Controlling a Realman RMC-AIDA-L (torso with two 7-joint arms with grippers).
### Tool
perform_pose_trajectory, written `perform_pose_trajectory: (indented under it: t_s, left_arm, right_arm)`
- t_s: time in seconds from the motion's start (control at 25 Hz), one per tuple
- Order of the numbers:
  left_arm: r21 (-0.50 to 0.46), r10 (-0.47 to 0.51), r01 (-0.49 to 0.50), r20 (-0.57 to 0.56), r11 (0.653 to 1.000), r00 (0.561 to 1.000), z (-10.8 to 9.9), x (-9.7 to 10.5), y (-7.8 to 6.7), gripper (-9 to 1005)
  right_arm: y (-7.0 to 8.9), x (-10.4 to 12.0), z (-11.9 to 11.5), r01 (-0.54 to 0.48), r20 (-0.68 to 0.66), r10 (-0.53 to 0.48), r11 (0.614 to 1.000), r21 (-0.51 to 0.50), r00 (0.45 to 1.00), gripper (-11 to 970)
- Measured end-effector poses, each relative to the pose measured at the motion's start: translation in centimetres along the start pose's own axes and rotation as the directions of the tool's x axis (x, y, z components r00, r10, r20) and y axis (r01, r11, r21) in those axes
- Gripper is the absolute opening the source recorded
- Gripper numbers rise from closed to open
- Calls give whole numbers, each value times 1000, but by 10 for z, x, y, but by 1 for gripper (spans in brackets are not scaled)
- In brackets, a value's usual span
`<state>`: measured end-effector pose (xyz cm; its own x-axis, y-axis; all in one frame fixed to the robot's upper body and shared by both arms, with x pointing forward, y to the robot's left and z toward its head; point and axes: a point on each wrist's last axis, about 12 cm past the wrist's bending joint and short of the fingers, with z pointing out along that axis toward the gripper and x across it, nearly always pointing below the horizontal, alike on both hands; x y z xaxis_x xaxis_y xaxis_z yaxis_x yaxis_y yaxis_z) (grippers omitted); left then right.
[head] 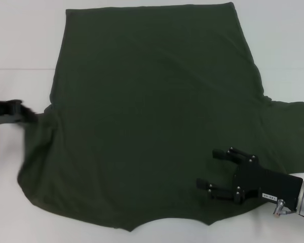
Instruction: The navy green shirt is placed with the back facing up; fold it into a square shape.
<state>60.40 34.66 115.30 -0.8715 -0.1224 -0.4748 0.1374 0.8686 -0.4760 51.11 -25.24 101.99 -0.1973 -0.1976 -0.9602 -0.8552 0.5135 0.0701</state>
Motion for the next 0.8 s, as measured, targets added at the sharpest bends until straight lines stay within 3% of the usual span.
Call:
perform_pose_trajectory:
  t_s: [0.08,0.12,0.44,0.8]
  left_arm:
    - [27,40,-39,-24,999,999,11,-2,-17,1]
    - [49,76,-74,-50,996,996,22,-2,-32,0]
    - [97,178,-166,-131,981,975,72,19,-77,44]
    - [81,131,-121,-138,989,982,83,32,-68,109]
  right_arm:
    - [0,1,0,-1,-1,1,1000,2,1000,943]
    - [0,1,0,-2,-1,2,1000,2,1000,943]
    - [2,3,-1,-14,-1,14,1000,5,1000,943]
    - [3,3,-2,-16,0,16,1000,4,1000,943]
